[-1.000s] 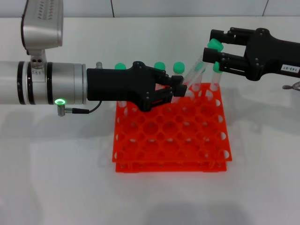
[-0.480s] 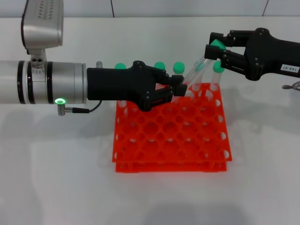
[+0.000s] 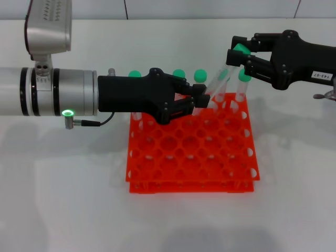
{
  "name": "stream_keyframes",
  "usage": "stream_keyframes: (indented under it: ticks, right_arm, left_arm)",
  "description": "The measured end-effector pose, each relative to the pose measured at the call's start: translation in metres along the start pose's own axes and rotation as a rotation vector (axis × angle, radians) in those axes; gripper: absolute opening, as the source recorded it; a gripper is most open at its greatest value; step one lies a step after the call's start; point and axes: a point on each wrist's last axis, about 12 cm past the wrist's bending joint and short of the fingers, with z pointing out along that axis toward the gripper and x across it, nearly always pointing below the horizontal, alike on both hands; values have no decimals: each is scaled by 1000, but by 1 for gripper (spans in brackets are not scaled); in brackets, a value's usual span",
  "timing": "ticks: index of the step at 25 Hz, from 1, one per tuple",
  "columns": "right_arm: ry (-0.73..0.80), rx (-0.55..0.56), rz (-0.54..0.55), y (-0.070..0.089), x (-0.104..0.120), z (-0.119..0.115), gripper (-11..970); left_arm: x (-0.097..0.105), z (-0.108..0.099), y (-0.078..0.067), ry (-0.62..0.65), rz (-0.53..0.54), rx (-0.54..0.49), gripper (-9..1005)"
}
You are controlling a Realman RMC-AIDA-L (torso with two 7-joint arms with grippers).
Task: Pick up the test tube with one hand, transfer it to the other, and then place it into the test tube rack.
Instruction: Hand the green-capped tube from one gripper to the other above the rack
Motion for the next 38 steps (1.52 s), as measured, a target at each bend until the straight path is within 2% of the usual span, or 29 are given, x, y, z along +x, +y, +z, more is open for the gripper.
stream_keyframes:
  ticks: [29,34,38]
  right_arm:
    - [3,1,-12,-1,-2,1,278]
    - [3,0,-13,-2,-2,2,278]
    - [3,-1,-16,-2,-2,3,278]
  left_arm:
    - [1,2,0,9,-7,-1,180]
    - [1,3,0,19,-6,5,117]
    - [1,5,0,33,-11,13,104]
